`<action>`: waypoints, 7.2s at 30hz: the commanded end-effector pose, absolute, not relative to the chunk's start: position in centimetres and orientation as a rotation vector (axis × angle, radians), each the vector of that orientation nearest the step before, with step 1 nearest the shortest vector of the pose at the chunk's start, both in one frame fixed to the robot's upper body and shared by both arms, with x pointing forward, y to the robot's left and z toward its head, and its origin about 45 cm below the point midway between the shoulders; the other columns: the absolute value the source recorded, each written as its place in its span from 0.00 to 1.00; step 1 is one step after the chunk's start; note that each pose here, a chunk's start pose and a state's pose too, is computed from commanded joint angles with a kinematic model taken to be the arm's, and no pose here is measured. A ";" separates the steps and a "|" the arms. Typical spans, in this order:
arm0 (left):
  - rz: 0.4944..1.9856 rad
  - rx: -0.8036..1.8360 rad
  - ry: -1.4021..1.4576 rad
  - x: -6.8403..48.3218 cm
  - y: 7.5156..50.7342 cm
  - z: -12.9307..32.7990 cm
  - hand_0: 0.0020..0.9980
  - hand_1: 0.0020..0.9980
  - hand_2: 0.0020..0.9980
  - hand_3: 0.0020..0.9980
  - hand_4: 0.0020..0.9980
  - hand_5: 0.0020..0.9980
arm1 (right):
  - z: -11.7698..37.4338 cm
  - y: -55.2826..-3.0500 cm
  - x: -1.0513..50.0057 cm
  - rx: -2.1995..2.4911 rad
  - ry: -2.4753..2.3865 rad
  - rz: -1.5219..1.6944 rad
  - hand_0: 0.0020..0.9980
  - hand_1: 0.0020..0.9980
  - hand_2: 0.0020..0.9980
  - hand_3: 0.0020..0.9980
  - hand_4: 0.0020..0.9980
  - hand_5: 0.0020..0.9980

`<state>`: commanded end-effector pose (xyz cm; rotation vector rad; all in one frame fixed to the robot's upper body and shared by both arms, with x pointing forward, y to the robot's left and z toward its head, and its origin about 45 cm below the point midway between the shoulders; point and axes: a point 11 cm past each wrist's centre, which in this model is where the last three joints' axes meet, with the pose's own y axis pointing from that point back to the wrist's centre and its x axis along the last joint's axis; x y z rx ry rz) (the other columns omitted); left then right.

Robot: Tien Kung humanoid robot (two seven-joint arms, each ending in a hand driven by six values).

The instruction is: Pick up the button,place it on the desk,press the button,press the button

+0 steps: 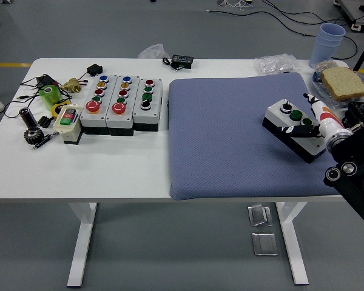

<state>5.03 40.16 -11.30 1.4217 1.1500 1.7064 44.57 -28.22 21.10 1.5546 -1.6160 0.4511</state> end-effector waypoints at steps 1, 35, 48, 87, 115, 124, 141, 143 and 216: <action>1.706 1.422 1.150 5.0 40.2 -11.3 0.53 0.42 0.42 0.43 0.25 0.50 | 21.0 -28.3 44.7 1.546 -1.612 0.450 1.00 0.95 1.00 1.00 1.00 0.31; 1.712 1.429 1.154 4.8 40.3 -11.3 0.53 0.42 0.42 0.43 0.25 0.50 | 19.5 -27.1 48.5 1.134 -1.240 0.663 0.52 0.44 0.58 0.67 0.96 0.27; 1.720 1.417 1.157 5.0 40.2 -11.3 0.53 0.42 0.42 0.43 0.25 0.50 | 21.5 -27.8 48.4 1.136 -1.250 0.795 0.21 0.16 0.40 0.50 0.77 0.14; 1.733 1.412 1.172 4.7 40.2 -11.3 0.53 0.42 0.42 0.43 0.25 0.51 | 23.1 -16.4 43.6 1.582 -0.658 1.469 0.09 0.07 0.33 0.48 0.71 0.27; 1.749 1.395 1.184 5.0 40.2 -11.3 0.53 0.42 0.42 0.43 0.25 0.51 | 20.4 -18.0 43.0 1.499 -0.556 1.393 0.81 0.63 0.76 0.82 0.94 0.43; 1.751 1.393 1.188 4.9 40.2 -11.3 0.53 0.42 0.42 0.43 0.25 0.51 | 19.8 -19.2 42.4 1.526 -0.608 1.370 0.93 0.84 0.98 0.95 0.95 0.42; 1.731 1.419 1.184 4.2 40.2 -11.4 0.53 0.42 0.42 0.43 0.25 0.51 | 21.6 -20.8 42.4 1.530 -0.694 1.374 0.96 0.88 1.00 1.00 0.97 0.39; 1.730 1.419 1.184 4.2 40.2 -11.4 0.53 0.42 0.42 0.43 0.25 0.51 | 21.7 -20.8 42.3 1.530 -0.697 1.372 0.96 0.88 1.00 1.00 0.97 0.39; 1.723 1.423 1.180 4.0 40.2 -11.4 0.53 0.42 0.42 0.43 0.25 0.50 | 23.1 -26.1 36.9 1.670 -1.100 0.975 0.16 0.00 0.21 0.69 0.59 0.00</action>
